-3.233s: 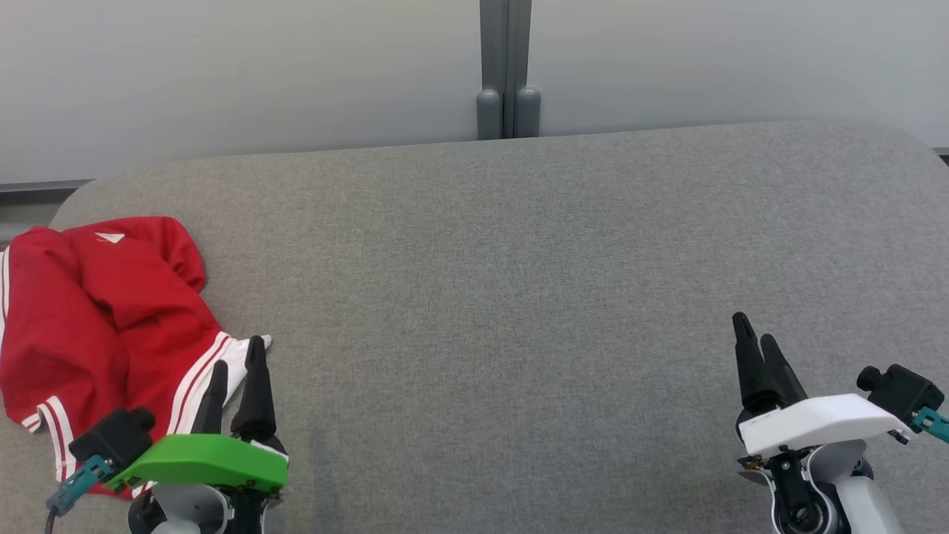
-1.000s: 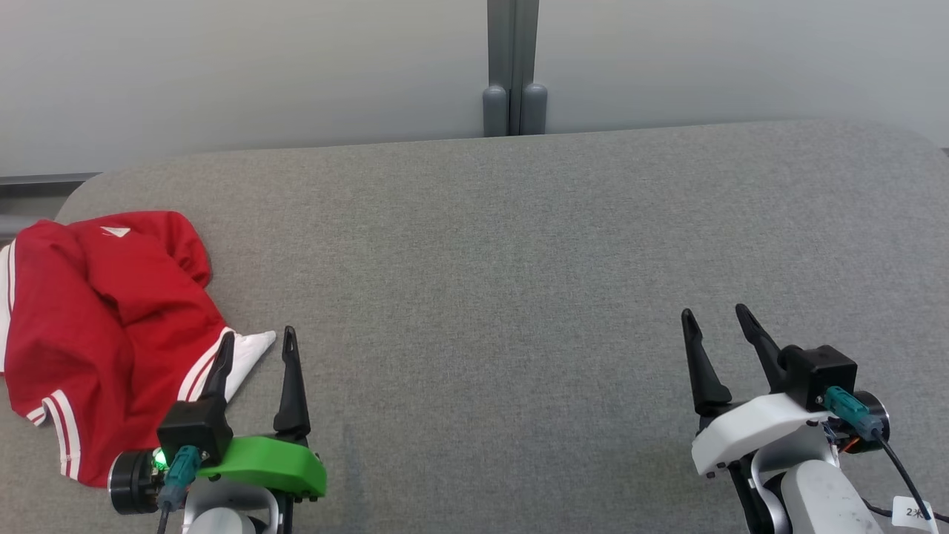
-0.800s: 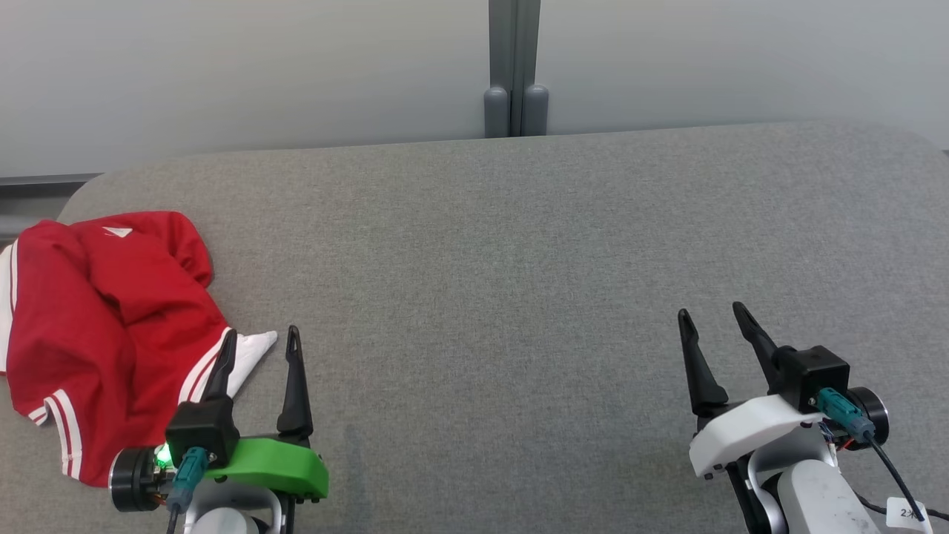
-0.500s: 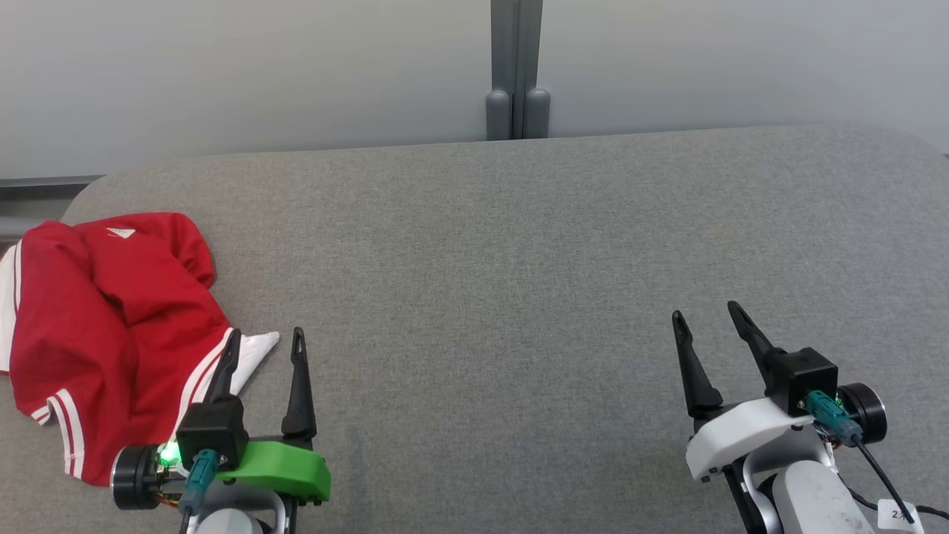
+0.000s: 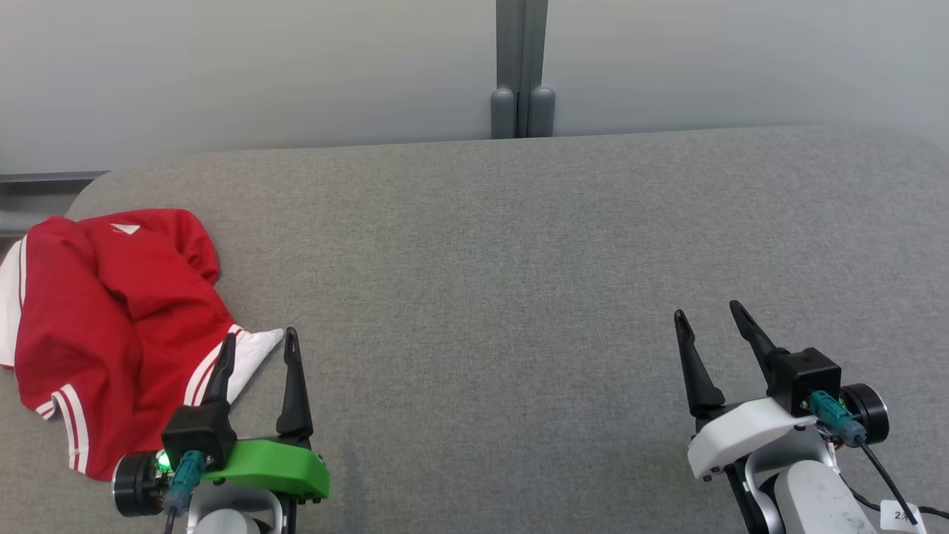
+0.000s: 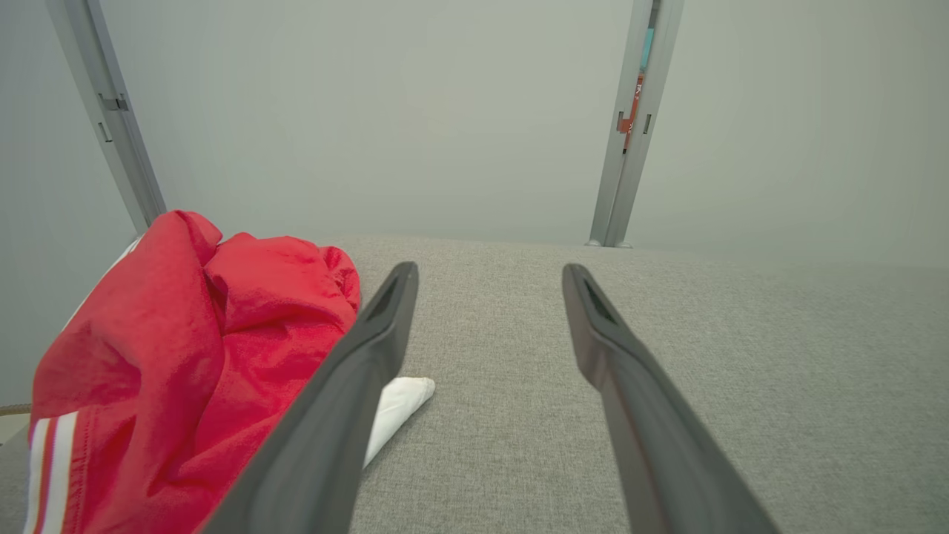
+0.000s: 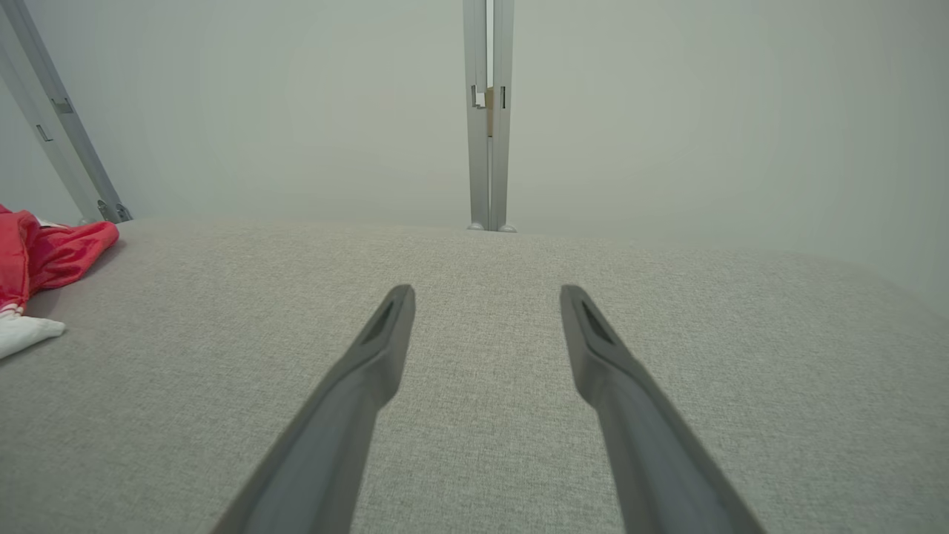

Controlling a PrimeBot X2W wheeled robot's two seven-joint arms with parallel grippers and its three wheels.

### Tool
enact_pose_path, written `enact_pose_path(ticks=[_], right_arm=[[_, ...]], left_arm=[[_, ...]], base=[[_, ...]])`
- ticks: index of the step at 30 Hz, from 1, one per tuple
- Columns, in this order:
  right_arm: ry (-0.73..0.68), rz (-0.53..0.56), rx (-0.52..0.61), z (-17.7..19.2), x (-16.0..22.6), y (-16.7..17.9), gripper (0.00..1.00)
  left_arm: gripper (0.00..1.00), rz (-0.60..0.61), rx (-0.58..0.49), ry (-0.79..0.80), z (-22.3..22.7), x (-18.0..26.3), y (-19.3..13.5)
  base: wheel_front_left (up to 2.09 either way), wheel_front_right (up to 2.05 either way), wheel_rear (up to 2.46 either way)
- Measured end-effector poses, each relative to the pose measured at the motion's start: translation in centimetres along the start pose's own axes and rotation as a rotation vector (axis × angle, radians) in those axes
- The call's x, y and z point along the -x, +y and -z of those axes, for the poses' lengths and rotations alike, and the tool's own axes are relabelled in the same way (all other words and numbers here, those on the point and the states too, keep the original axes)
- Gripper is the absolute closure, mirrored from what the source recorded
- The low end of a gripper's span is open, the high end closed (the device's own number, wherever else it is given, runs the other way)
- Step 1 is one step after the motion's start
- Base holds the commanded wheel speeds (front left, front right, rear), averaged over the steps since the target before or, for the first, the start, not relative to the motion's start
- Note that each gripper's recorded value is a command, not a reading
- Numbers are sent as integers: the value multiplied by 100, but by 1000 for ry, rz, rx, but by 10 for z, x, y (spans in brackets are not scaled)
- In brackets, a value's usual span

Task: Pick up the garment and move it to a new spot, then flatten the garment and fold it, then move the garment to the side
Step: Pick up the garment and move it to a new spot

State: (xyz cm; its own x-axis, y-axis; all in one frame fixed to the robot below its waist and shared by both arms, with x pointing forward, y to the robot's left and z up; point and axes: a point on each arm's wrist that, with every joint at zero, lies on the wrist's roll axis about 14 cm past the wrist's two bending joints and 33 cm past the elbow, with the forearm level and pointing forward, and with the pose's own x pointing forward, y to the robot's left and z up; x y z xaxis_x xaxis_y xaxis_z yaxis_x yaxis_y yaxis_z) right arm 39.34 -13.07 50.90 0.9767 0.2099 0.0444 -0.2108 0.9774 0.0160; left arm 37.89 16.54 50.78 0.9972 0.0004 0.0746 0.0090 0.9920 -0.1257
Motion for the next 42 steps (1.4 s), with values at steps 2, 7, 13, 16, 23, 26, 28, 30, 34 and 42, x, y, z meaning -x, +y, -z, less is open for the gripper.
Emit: enact_pose_path(ticks=[2, 7, 13, 16, 23, 26, 28, 30, 34, 42], right_arm=[[-1, -3, 0, 0, -1, 1, 0], [-4, -38, -5, 0, -10, 12, 0], [-7, -123, -26, 1, -26, 41, 0], [-8, -187, -37, 2, -34, 64, 0], [3, -335, -60, 7, -49, 117, 0], [9, -396, -65, 9, -52, 139, 0], [9, -436, -69, 9, -53, 154, 0], [13, -476, -73, 10, -53, 168, 0], [8, -534, -78, 8, -56, 190, 0], [15, -548, -78, 11, -56, 196, 0]], left_arm=[[0, -3, 0, 2, 1, 1, 1], [0, -43, 17, -9, -4, 5, 13], [0, -142, 23, -31, -11, 19, 43], [0, -210, 21, -38, -15, 32, 63], [0, -371, 25, -42, -17, 70, 108], [0, -432, 10, -46, -19, 87, 124], [0, -474, 3, -49, -21, 99, 134], [0, -517, -1, -49, -21, 112, 144], [0, -578, -12, -58, -25, 130, 158], [0, -591, -26, -46, -22, 136, 160]], base=[[0, 0, 0], [0, 0, 0], [0, 0, 0], [0, 0, 0], [0, 0, 0], [0, 0, 0], [0, 0, 0], [0, 0, 0], [0, 0, 0], [0, 0, 0]])
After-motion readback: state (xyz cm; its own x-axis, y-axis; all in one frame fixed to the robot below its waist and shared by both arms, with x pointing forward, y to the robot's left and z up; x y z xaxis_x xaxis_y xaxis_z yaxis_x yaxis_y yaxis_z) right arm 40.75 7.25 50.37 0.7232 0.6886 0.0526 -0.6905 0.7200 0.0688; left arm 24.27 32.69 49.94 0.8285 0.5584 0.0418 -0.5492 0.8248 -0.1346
